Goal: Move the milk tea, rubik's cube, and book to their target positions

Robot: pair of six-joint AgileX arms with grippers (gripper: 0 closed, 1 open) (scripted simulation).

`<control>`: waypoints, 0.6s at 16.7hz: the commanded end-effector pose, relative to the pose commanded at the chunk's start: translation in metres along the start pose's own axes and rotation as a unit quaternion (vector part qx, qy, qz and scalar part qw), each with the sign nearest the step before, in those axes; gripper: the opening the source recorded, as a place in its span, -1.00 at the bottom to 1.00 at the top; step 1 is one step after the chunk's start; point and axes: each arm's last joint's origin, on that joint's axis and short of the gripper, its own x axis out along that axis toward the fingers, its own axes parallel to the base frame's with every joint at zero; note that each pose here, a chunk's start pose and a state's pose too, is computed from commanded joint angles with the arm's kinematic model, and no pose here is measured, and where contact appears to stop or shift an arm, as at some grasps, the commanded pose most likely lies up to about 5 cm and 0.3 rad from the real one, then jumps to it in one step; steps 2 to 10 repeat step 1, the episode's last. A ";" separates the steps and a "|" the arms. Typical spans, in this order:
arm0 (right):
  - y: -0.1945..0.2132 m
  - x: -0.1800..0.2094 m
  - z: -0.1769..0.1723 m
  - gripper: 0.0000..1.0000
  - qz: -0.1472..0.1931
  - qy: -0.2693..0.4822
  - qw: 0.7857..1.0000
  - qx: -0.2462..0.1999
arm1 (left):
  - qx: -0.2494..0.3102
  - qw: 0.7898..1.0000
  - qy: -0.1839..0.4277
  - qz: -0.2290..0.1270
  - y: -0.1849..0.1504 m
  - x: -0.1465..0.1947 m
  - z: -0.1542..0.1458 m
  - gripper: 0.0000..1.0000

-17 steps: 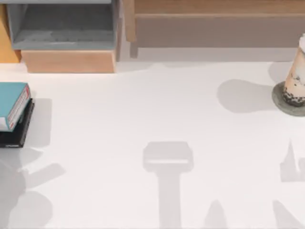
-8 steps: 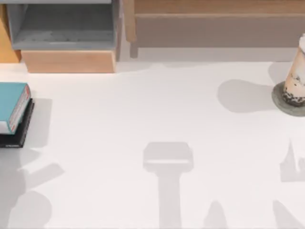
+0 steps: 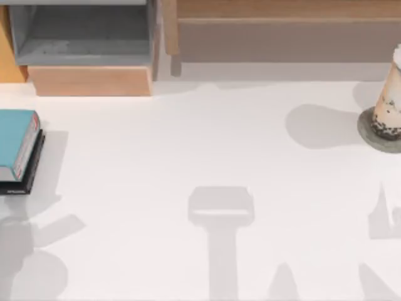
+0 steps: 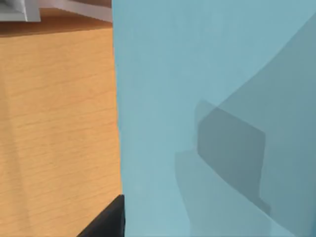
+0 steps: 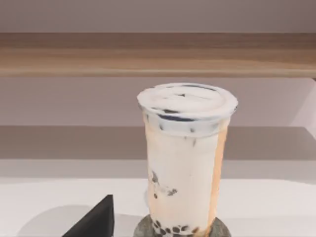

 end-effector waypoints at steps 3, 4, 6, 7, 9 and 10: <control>0.000 0.000 0.000 1.00 0.000 0.000 1.000 0.000 | 0.000 1.000 0.000 0.000 0.000 0.000 0.000 1.00; 0.000 0.000 0.000 1.00 0.000 0.000 1.000 0.000 | 0.000 1.000 0.000 0.000 0.000 0.000 0.000 1.00; 0.000 0.000 0.000 1.00 0.000 0.000 1.000 0.000 | 0.000 1.000 0.000 0.000 0.000 0.000 0.000 1.00; 0.000 0.000 0.000 1.00 0.000 0.000 1.000 0.000 | 0.000 1.000 0.000 0.000 0.000 0.000 0.000 1.00; 0.000 0.000 0.000 1.00 0.000 0.000 1.000 0.000 | 0.000 1.000 0.000 0.000 0.000 0.000 0.000 1.00; 0.000 0.000 0.000 1.00 0.000 0.000 1.000 0.000 | 0.000 1.000 0.000 0.000 0.000 0.000 0.000 1.00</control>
